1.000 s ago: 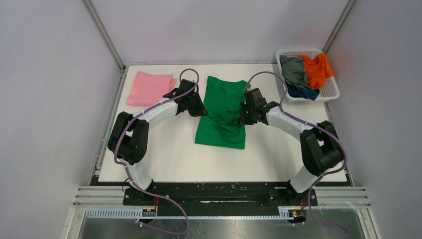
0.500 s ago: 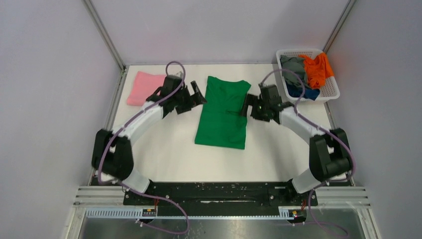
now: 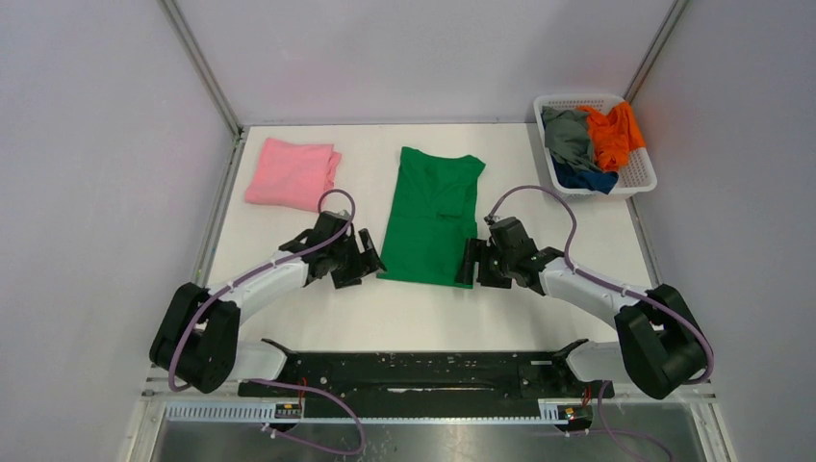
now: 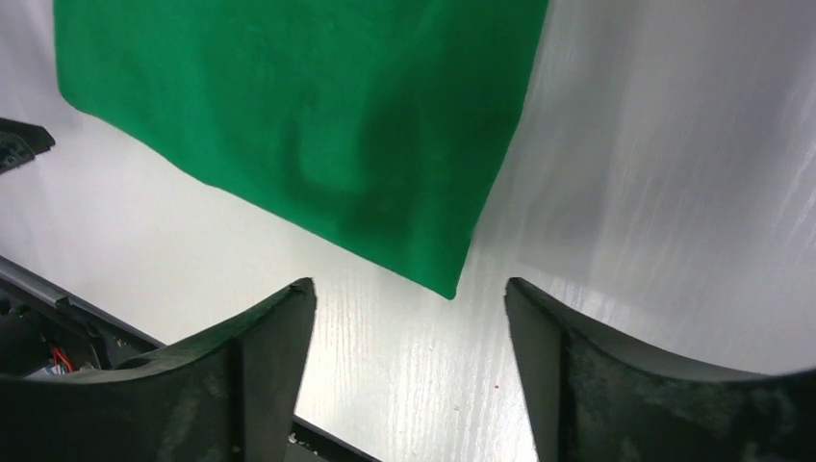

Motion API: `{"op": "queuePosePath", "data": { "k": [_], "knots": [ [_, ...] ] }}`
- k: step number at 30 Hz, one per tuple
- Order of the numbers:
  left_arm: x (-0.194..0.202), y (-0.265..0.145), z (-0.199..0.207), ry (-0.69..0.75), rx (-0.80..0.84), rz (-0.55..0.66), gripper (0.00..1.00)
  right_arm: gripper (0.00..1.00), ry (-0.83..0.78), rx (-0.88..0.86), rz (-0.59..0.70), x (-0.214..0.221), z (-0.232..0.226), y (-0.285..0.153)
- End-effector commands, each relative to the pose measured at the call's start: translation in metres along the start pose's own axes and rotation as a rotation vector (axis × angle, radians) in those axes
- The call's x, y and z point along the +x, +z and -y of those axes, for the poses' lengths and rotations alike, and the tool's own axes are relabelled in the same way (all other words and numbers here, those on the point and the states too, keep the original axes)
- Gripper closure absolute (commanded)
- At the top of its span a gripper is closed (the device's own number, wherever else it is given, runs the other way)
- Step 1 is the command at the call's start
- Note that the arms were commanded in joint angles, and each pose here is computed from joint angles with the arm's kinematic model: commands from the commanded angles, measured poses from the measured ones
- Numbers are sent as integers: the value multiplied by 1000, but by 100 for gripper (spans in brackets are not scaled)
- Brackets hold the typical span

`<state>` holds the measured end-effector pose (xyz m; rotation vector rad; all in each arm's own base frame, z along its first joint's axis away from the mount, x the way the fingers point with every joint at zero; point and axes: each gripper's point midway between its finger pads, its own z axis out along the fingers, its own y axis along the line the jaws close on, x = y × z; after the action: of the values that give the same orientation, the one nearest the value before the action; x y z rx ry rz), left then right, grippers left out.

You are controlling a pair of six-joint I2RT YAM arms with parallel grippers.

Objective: Fold and stack the t-shirts
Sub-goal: Grab one side of the 2/3 rectangular tshirt with both arms, then fold the long partially folded tshirt into a neat square

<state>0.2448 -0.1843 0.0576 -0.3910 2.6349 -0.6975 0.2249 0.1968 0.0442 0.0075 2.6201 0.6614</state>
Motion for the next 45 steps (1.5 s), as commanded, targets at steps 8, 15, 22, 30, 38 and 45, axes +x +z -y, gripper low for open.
{"op": "queuePosePath", "data": {
  "k": [8, 15, 22, 30, 38, 45],
  "knots": [
    [14, 37, 0, 10, -9, -48, 50, 40, -18, 49, -8, 2, 11, 26],
    [19, 54, -2, 9, -18, -95, 69, 55, -14, 48, -45, 8, 13, 40],
    [22, 46, 2, 32, 21, -68, 100, 100, -18, 15, -95, 21, 6, 34],
    [77, -8, -20, 74, 24, -84, 100, 100, -19, -219, -293, 96, -37, -23],
    [81, -116, 19, 133, 320, 96, 100, 100, -61, -500, -440, 131, -83, -107],
    [55, -162, 50, 141, 459, 246, 100, 100, -47, -637, -451, 119, -113, -145]
  ]
}}
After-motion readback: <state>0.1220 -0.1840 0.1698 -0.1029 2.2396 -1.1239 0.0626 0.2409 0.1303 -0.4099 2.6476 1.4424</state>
